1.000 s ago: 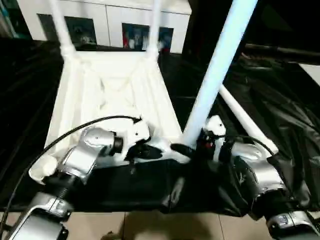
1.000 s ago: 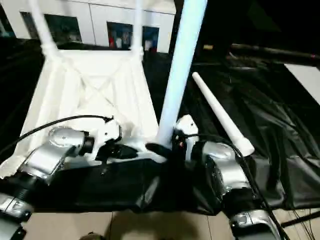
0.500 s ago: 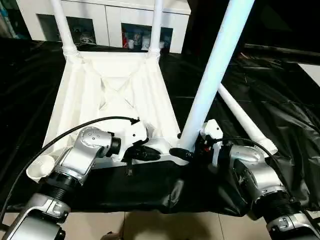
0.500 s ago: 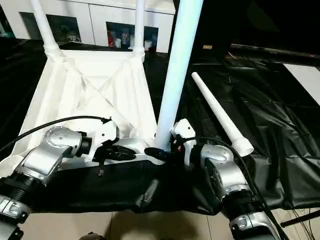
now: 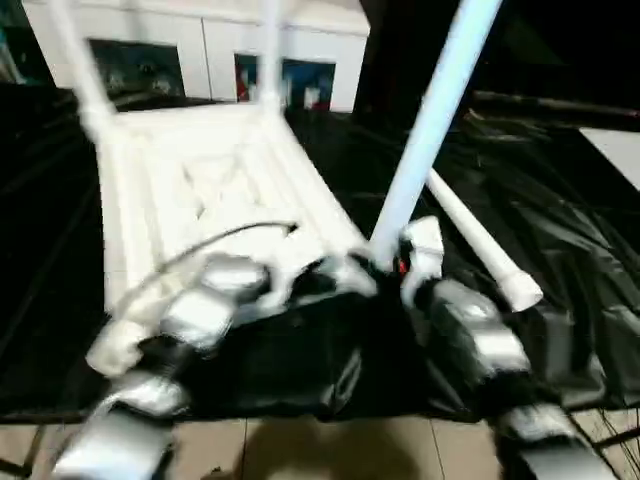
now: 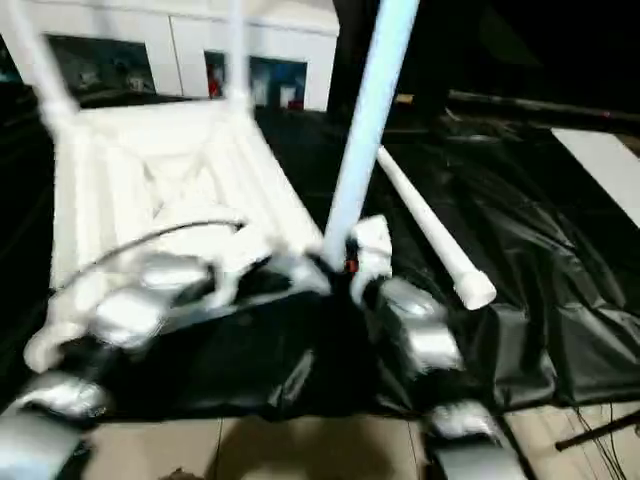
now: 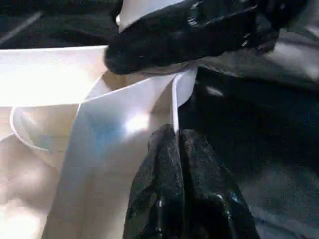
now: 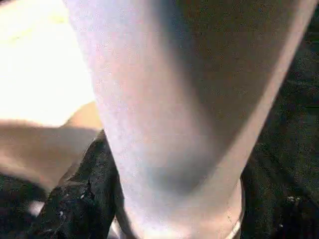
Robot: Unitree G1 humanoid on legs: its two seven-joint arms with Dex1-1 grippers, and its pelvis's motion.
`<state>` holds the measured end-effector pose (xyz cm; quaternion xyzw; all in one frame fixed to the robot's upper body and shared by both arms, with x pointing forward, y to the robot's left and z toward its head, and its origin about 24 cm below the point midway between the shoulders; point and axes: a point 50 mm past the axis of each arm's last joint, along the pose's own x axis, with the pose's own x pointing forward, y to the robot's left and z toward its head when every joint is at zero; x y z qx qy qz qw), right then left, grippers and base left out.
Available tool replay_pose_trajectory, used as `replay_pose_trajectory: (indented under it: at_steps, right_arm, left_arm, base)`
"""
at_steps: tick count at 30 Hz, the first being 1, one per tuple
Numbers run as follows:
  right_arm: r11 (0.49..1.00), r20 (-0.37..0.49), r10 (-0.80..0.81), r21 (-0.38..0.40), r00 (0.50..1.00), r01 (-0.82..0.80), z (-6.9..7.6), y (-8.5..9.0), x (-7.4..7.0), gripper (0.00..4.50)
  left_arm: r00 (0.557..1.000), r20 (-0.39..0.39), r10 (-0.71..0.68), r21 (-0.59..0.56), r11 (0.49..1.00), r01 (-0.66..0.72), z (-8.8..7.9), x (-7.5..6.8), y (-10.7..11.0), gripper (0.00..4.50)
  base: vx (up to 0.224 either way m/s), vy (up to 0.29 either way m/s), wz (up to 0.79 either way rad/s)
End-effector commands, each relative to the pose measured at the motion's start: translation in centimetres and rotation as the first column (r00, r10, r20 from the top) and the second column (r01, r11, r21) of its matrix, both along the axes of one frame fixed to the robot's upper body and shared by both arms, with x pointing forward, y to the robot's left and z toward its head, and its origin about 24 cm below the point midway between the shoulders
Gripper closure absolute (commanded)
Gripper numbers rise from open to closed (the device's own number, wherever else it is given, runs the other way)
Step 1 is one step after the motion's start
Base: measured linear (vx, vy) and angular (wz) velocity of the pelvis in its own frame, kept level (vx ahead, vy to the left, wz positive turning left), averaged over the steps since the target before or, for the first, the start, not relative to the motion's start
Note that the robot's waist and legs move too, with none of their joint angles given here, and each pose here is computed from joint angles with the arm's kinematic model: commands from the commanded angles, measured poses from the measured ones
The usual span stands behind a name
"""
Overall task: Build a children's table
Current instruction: Rotate leg to tighten
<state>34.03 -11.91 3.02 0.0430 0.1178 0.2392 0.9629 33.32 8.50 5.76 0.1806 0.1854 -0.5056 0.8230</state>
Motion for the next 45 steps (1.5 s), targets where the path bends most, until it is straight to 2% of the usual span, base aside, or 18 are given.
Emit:
replay_pose_trajectory:
  at_steps: [1,4,7,8,9,11,14,18,19,21,22,29,32,36,43,45]
  right_arm:
    - [0.982,-0.104,-0.186,-0.059,0.977,0.18,-1.9,-0.7,0.1,1.8]
    - [0.967,-0.11,-0.252,-0.066,0.961,0.246,-1.7,-0.1,0.7,1.8]
    - [0.974,-0.082,-0.221,-0.067,0.972,0.216,-1.3,1.0,1.0,1.8]
    - [0.977,-0.075,-0.209,-0.063,0.975,0.204,-1.2,1.2,1.0,1.8]
    - [0.983,-0.073,-0.184,-0.026,0.98,0.183,-1.0,1.4,1.0,1.8]
    - [0.987,-0.065,-0.156,0.021,0.986,0.157,-0.8,1.6,1.0,1.24]
    - [0.994,-0.031,-0.105,0.04,0.994,0.106,-0.4,1.5,0.9,1.08]
    - [1.0,0.024,0.02,-0.012,1.0,-0.019,-0.1,1.1,0.6,0.77]
    - [1.0,0.024,0.02,-0.012,1.0,-0.019,-0.1,1.1,0.6,0.77]
    - [0.99,0.05,0.134,-0.056,0.99,-0.131,0.0,0.7,0.0,0.77]
    - [0.97,0.059,0.238,-0.064,0.969,-0.234,0.1,0.1,-0.7,0.77]
    - [0.891,0.053,0.454,-0.041,0.889,-0.453,0.7,-1.3,-2.6,0.77]
    - [0.863,0.049,0.505,-0.047,0.862,-0.503,0.7,-1.6,-3.2,0.77]
    - [0.852,0.038,0.524,-0.048,0.851,-0.522,0.4,-1.5,-3.5,0.77]
    - [0.841,0.024,0.541,-0.042,0.841,-0.539,0.3,-1.3,-3.8,1.47]
    - [0.841,0.024,0.541,-0.035,0.841,-0.54,0.4,-1.2,-3.8,1.52]
  left_arm:
    - [0.992,-0.032,0.122,-0.012,0.992,-0.123,-1.0,0.4,-1.4,4.5]
    - [0.981,-0.023,0.193,-0.006,0.981,-0.194,-1.0,1.0,-2.4,4.5]
    - [0.979,-0.004,0.206,0.009,0.979,-0.206,-1.0,1.2,-3.0,4.5]
    - [0.979,0.002,0.203,0.015,0.979,-0.203,-1.0,1.2,-3.0,4.5]
    - [0.98,0.006,0.197,0.02,0.98,-0.197,-1.0,1.1,-2.8,4.5]
    - [0.983,0.009,0.185,0.029,0.982,-0.186,-1.1,1.1,-2.5,4.5]
    - [0.989,0.014,0.145,0.031,0.989,-0.145,-1.2,0.9,-1.7,4.5]
    - [0.998,0.01,0.062,0.016,0.998,-0.062,-1.1,0.4,-0.9,4.5]
    - [0.998,0.01,0.062,0.016,0.998,-0.062,-1.1,0.4,-0.9,4.5]
    - [1.0,0.007,-0.003,0.008,1.0,0.003,-1.1,0.1,-0.2,4.5]
    - [0.996,0.005,-0.094,-0.013,0.995,0.094,-0.8,-0.5,0.4,4.5]
    - [0.958,-0.054,-0.282,-0.04,0.959,0.28,-0.2,-2.1,2.3,4.5]
    - [0.944,-0.083,-0.319,-0.037,0.948,0.317,-0.2,-2.5,3.2,4.5]
    - [0.944,-0.092,-0.317,-0.033,0.948,0.315,-0.3,-2.6,3.8,4.5]
    - [0.944,-0.098,-0.316,-0.035,0.949,0.314,-0.4,-2.7,4.1,4.5]
    - [0.943,-0.099,-0.317,-0.038,0.948,0.315,-0.3,-2.8,4.1,4.5]
  base:
    - [0.0,0.0,0.0]
    - [0.0,0.0,0.0]
    - [0.0,0.0,0.0]
    - [0.0,0.0,0.0]
    - [0.0,0.0,0.0]
    - [0.0,0.0,0.0]
    - [0.0,0.0,0.0]
    - [0.0,0.0,0.0]
    - [0.0,0.0,0.0]
    - [0.0,0.0,0.0]
    - [0.0,0.0,0.0]
    - [0.0,0.0,0.0]
    - [0.0,0.0,0.0]
    - [0.0,0.0,0.0]
    - [0.0,0.0,0.0]
    - [0.0,0.0,0.0]
